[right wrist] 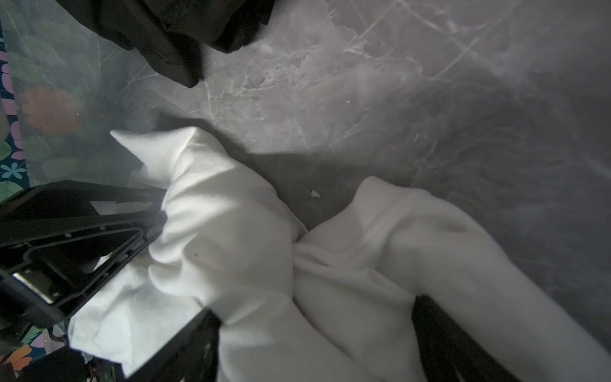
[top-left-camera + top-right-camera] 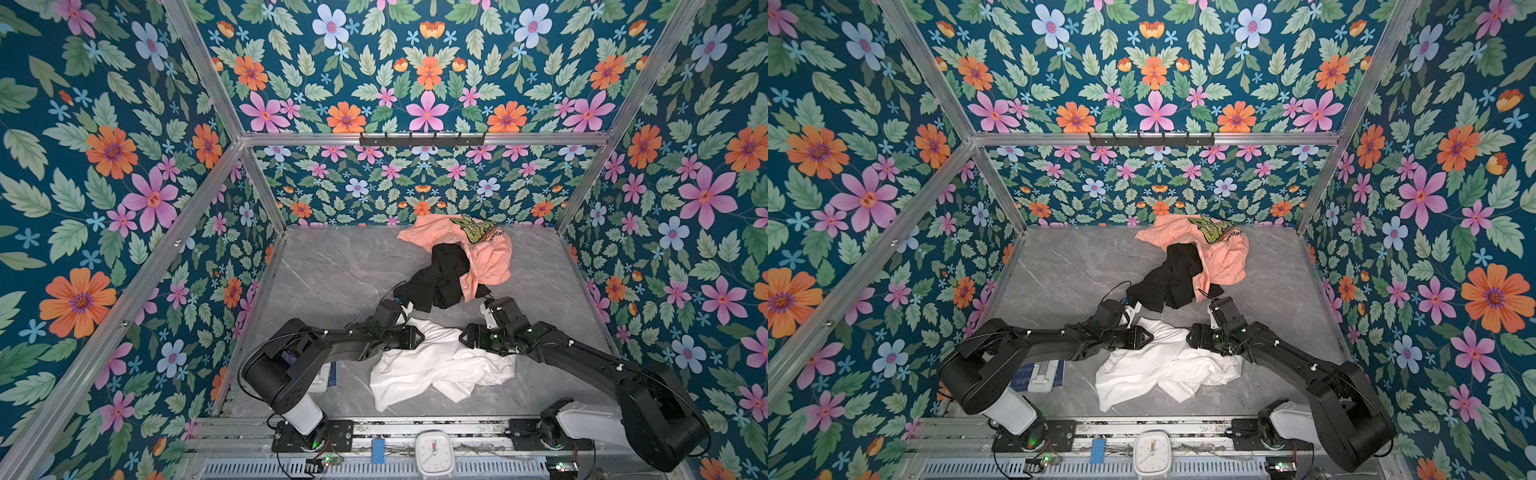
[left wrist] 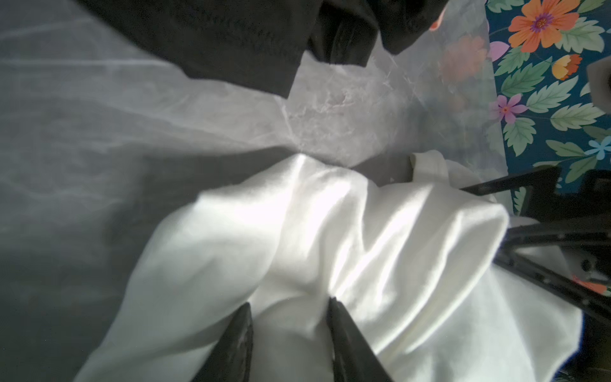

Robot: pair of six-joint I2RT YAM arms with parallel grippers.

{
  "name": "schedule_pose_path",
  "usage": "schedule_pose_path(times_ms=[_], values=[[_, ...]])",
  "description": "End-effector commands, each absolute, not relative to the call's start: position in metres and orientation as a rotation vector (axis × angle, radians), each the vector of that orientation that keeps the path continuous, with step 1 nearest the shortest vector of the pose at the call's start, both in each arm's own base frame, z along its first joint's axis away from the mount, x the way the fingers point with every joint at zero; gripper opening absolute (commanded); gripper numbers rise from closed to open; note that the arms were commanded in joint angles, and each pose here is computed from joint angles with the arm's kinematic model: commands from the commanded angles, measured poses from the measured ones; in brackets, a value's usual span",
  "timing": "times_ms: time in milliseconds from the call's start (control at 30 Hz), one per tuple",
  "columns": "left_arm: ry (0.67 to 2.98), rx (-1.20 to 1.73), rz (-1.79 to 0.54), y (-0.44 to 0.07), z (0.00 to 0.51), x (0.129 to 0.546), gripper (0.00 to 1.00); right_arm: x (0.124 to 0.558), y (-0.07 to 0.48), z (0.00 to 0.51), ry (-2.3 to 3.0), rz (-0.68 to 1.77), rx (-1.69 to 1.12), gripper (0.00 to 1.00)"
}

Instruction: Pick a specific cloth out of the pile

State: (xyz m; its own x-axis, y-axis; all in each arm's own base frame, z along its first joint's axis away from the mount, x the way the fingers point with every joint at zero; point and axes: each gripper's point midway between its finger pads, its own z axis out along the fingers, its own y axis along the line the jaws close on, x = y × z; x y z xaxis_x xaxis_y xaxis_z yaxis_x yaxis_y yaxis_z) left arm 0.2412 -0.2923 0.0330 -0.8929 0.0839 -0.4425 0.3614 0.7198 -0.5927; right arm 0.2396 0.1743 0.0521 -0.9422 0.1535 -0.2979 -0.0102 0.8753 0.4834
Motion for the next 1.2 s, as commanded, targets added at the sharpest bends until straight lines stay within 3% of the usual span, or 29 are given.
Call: schedule_pose_path(times_ms=[0, 1167], values=[[2.567, 0.304, -0.958, -0.281, 0.029, 0.234, 0.41, 0.237, 0.174, 0.051, 2.721, 0.711, 0.122, 0.88], [2.594, 0.251, -0.865, -0.247, 0.028, 0.213, 0.42, 0.214, 0.177, 0.055, 2.734, 0.725, 0.175, 0.88]])
